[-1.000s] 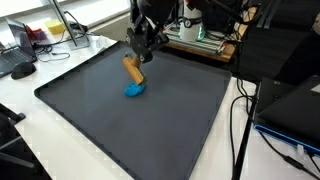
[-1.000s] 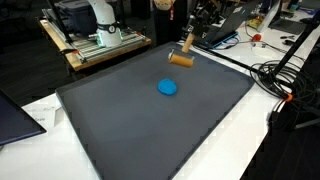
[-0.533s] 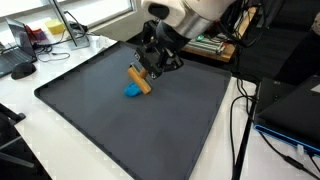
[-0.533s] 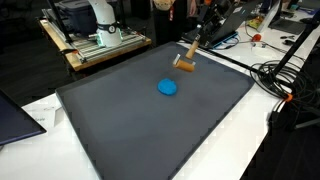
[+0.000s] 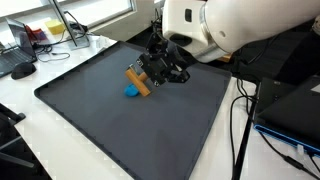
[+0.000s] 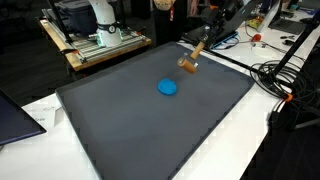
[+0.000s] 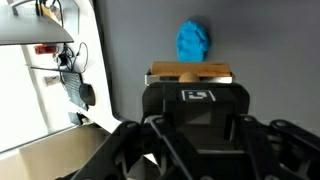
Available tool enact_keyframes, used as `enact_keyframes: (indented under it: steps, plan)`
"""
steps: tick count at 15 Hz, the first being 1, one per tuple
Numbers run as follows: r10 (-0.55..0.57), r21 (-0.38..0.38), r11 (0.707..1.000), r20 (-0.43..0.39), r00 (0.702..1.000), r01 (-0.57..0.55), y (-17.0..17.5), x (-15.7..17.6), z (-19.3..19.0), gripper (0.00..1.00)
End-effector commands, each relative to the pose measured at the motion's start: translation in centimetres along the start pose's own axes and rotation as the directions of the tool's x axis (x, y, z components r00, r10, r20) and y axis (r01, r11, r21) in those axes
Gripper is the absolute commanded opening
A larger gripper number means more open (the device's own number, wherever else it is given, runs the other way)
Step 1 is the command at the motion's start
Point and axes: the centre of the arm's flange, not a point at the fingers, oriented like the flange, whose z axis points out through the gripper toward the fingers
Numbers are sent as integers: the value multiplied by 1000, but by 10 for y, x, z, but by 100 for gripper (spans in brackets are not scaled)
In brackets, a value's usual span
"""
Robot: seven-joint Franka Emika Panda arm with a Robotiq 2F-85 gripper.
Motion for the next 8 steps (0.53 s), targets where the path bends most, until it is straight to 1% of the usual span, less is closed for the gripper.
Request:
enact_keyframes:
  steps: [1,4,8]
  plan:
    - [1,-82,997,-44,999,-5,-9,27,-22,23]
    - [3,-93,996,-59,998,-8,-13,31,-24,23]
    - [-27,-89,996,-57,998,21,-27,38,-21,23]
